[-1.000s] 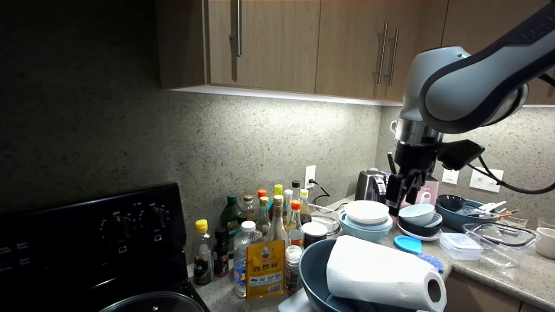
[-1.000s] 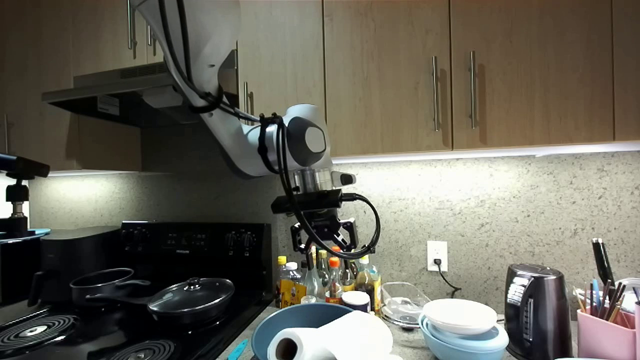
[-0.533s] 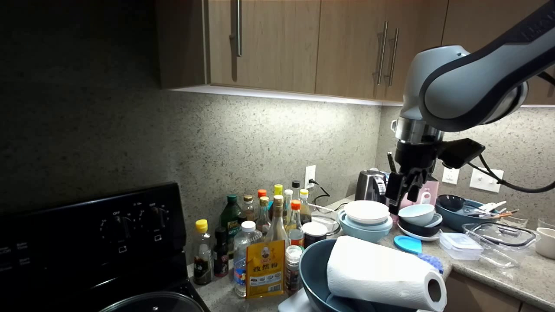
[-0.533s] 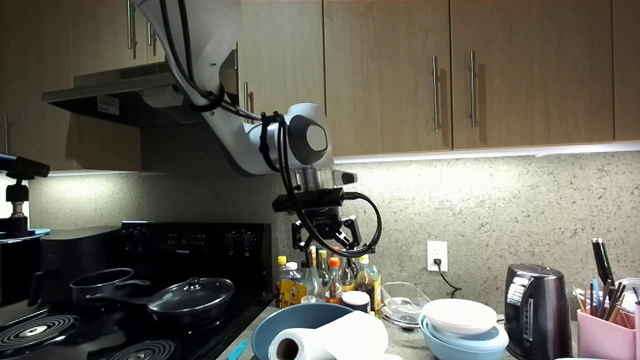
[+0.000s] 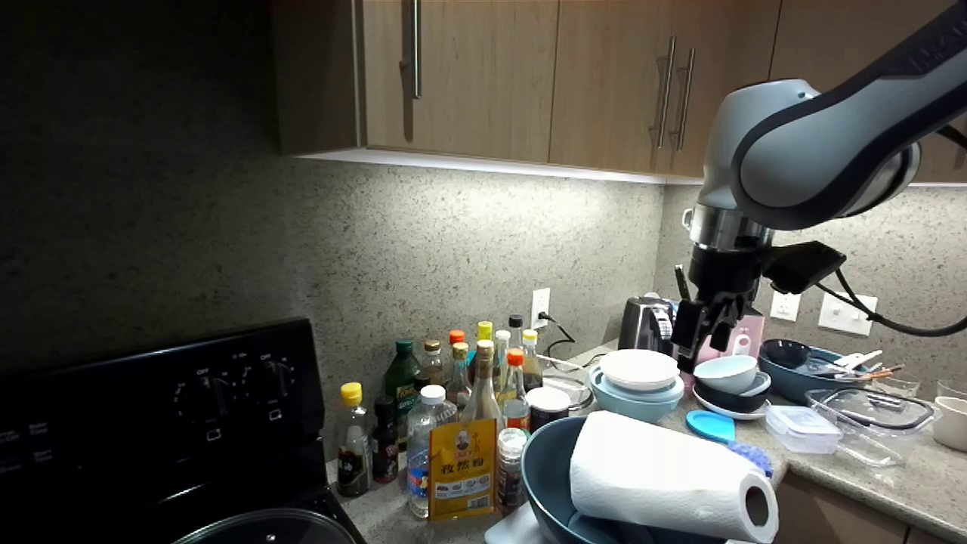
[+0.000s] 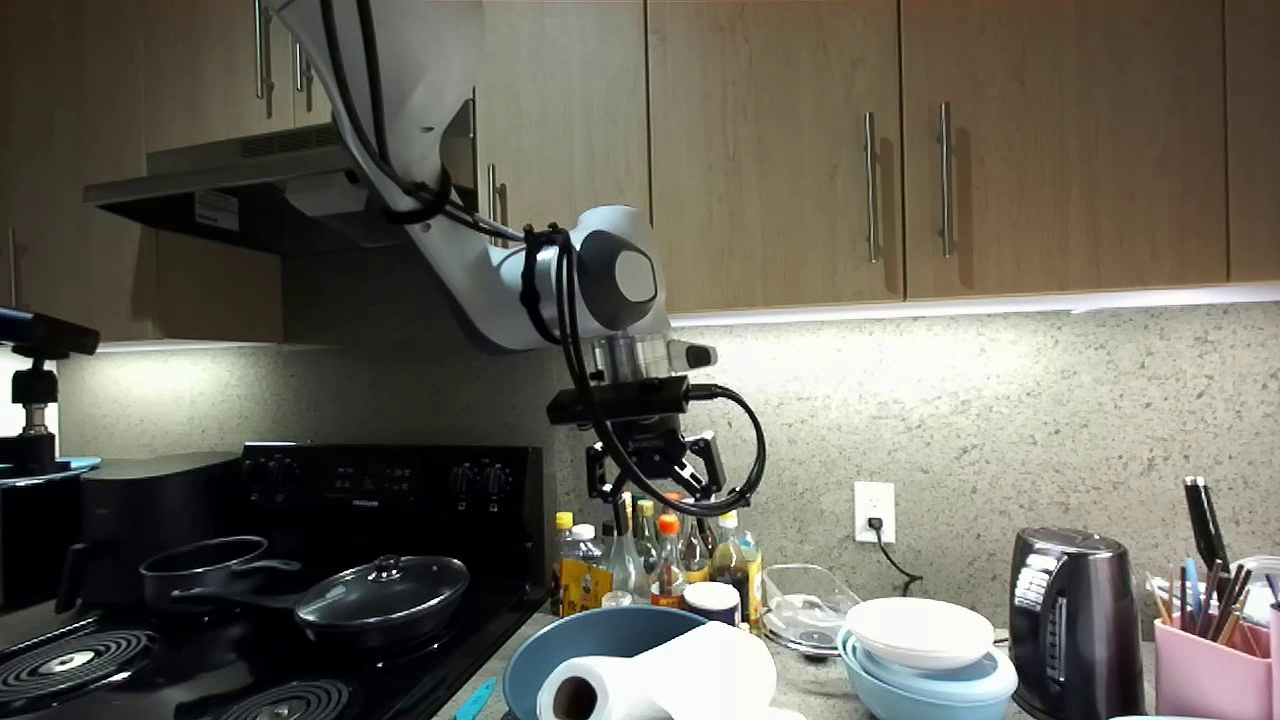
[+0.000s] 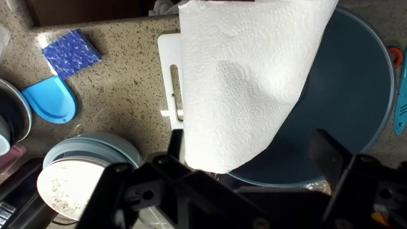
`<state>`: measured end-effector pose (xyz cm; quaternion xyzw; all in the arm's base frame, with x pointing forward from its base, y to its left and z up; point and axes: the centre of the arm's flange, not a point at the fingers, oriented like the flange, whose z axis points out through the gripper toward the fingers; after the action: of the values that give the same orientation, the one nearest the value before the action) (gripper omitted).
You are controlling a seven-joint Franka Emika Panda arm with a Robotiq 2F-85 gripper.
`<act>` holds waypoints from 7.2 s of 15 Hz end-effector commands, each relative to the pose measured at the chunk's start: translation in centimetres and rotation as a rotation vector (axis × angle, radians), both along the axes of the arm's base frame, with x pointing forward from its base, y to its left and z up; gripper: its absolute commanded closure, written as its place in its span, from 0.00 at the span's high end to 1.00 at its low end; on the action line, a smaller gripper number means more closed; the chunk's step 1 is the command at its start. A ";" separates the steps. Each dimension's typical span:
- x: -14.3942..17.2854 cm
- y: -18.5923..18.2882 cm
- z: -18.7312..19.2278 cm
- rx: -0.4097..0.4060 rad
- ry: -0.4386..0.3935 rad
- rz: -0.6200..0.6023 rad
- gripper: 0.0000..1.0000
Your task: Place the paper towel roll and blue sponge in the blue bowl on the left
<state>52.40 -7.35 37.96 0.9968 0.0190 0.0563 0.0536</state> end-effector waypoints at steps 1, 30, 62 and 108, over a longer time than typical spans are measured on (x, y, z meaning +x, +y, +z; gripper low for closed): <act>-0.2 -1.4 -1.2 -0.005 -0.035 -0.052 1.00; -3.6 -16.1 -14.2 -0.026 -0.056 -0.409 1.00; 0.1 -28.4 -27.1 0.056 -0.025 -0.552 1.00; 1.9 -29.0 -31.0 -0.010 0.003 -0.537 0.22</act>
<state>54.27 -36.15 7.19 0.9670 -0.2432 0.0372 0.0659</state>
